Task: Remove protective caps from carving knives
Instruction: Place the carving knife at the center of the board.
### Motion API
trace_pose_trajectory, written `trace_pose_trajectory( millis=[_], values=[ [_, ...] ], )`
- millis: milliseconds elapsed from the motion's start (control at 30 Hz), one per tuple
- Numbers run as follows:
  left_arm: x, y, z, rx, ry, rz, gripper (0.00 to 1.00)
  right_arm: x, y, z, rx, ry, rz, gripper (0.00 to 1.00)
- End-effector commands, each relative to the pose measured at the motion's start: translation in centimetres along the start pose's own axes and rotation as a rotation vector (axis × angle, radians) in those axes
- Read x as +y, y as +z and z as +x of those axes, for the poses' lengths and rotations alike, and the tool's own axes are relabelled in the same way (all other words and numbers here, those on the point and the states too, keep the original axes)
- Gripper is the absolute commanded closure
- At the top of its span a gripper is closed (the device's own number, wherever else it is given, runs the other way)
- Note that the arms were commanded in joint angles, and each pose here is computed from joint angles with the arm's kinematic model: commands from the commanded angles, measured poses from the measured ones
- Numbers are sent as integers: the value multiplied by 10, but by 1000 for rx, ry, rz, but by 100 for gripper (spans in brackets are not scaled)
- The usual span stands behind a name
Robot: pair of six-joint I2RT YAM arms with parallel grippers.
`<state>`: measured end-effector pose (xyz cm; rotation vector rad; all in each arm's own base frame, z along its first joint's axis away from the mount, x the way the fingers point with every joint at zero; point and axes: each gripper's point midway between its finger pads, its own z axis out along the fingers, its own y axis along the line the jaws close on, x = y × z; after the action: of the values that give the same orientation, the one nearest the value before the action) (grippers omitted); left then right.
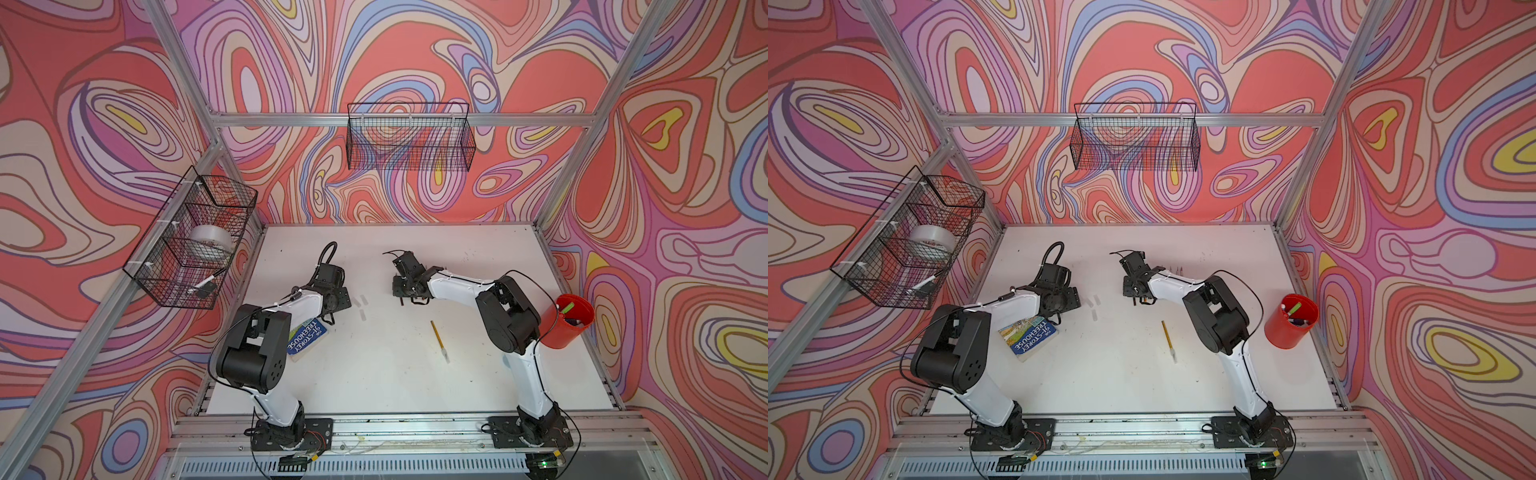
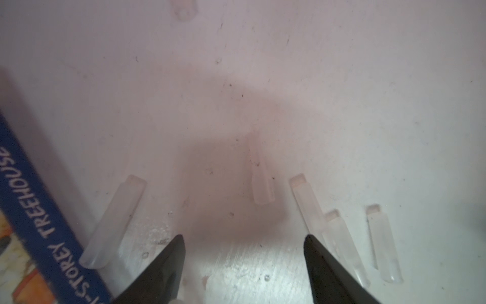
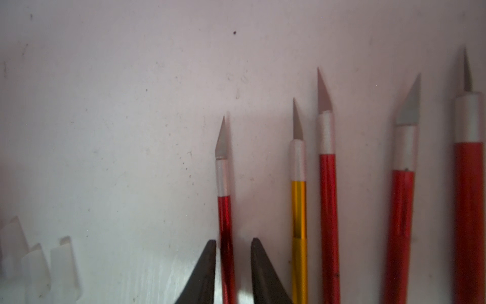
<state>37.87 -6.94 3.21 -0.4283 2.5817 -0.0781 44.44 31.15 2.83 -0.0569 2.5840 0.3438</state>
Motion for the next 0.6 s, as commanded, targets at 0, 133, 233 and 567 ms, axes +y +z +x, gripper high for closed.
trace_pose_trajectory(
  millis=[0,133,233,567],
  values=[
    [6,-4,2,-10,71,-97,25,3,-4,-9,-21,11,-16,74],
    [11,-3,17,34,107,-169,21,3,-6,-9,-25,12,-20,73],
    [12,-1,27,59,96,-169,20,4,-8,-9,-27,11,-24,73],
    [-4,-13,31,42,38,-40,18,17,-21,-15,-41,1,-92,73]
  ],
)
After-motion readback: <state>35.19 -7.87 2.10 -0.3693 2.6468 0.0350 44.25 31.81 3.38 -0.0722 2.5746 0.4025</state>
